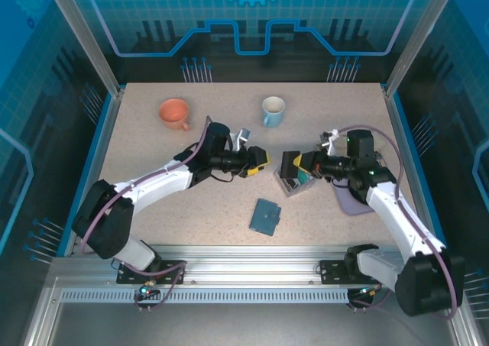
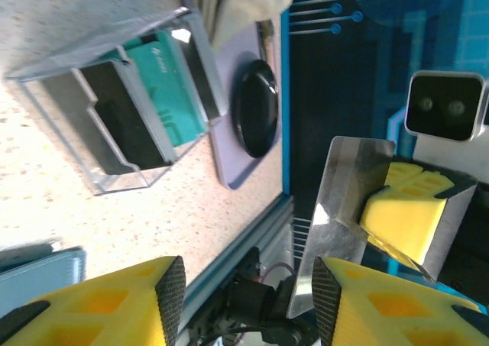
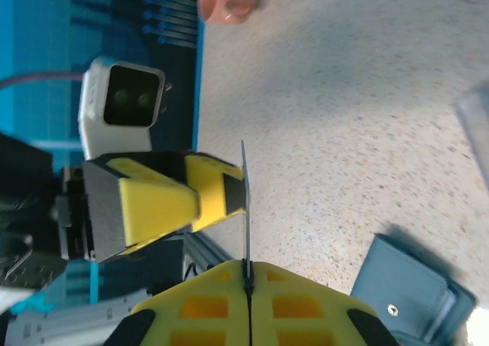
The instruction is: Put the credit cards into the card holder
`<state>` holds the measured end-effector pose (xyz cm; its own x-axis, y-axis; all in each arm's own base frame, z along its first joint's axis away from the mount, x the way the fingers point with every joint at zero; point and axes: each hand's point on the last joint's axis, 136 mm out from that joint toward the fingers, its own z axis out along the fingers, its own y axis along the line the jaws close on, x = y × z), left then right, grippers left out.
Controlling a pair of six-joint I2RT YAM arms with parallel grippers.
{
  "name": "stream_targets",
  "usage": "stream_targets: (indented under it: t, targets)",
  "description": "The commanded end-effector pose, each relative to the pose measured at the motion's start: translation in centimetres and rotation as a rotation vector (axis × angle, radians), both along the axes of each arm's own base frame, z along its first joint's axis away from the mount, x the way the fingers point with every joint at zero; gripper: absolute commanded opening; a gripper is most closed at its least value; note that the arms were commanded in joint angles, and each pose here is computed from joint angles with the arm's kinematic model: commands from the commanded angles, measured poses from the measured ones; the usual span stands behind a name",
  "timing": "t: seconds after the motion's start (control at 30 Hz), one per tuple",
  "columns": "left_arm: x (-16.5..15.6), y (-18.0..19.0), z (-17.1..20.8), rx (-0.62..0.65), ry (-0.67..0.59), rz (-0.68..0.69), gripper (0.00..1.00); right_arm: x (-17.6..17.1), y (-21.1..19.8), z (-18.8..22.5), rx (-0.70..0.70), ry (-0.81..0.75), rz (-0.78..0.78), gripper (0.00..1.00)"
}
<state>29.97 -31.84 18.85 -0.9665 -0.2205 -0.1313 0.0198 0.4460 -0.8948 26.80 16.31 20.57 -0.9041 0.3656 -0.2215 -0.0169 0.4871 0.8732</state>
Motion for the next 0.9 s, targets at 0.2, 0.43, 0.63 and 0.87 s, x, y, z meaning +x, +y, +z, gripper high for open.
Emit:
stream_targets:
  t: [0.2,0.43,0.63,0.87]
  targets:
    - [-2.0,4.7,-4.9,0.202,0.078,0.151,0.56,-3.3,-2.6,-5.5,-0.115,0.238,-0.406,0.08]
    - [-3.9,6.3,-6.3,0.314,0.079,0.147,0.59,-5.6,2.5,-7.1,-0.355,0.162,-0.130,0.04]
    - [-4.6,7.1,-7.0,0.343,0.085,0.151,0.63,-6.9,6.1,-9.7,-0.498,0.144,-0.004,0.01]
    - [-6.1,6.6,-7.7,0.426,0.058,0.105,0.69,-8.4,3.1,-13.3,-0.645,0.160,-0.024,0.01]
